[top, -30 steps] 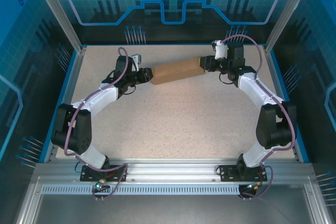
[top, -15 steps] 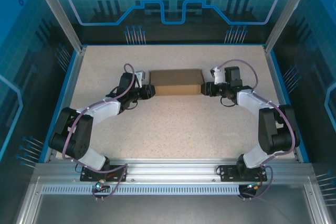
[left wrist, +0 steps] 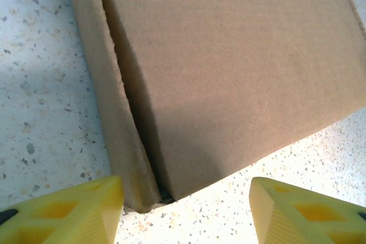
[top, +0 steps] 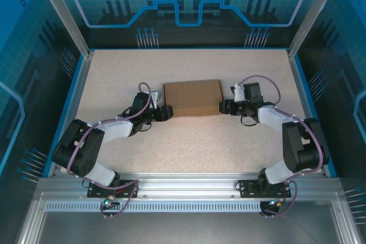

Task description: Fold the paper box

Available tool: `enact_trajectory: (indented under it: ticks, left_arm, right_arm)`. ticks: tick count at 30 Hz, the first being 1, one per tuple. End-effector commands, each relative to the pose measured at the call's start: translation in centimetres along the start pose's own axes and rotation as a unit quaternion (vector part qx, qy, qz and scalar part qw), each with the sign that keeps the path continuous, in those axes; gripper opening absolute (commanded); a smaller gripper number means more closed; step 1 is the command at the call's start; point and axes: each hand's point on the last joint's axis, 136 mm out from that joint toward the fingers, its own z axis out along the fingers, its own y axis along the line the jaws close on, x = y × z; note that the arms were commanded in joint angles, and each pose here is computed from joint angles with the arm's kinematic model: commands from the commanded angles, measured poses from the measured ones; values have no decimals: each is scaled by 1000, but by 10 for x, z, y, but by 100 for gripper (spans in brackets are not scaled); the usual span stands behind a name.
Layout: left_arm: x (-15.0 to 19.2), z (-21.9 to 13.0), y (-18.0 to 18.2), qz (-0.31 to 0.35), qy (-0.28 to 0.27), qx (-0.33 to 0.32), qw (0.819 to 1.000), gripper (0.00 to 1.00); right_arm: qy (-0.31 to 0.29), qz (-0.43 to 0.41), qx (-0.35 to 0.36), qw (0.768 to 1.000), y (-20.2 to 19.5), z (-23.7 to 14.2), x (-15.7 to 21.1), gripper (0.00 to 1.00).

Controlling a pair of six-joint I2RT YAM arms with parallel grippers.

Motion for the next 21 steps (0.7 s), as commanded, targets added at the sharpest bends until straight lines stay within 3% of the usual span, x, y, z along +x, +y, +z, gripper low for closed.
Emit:
enact_trajectory:
  ticks: [1, 11, 17, 21]
  left_arm:
    - [-18, -19, -5, 22, -40, -12, 999, 69]
    - [-66, -84, -1, 80, -140, -80, 984, 83]
    - [-89, -128, 14, 100, -239, -135, 956, 92]
    - [-95, -156, 37, 104, -303, -190, 928, 99]
  right_arm:
    - [-33, -27, 33, 999, 6, -27, -19, 57]
    - [-142, -111, 140, 974, 14, -112, -60, 72]
    - [-215, -138, 209, 944, 11, -162, -76, 84]
    - [-240, -134, 252, 928, -3, -176, -75, 96]
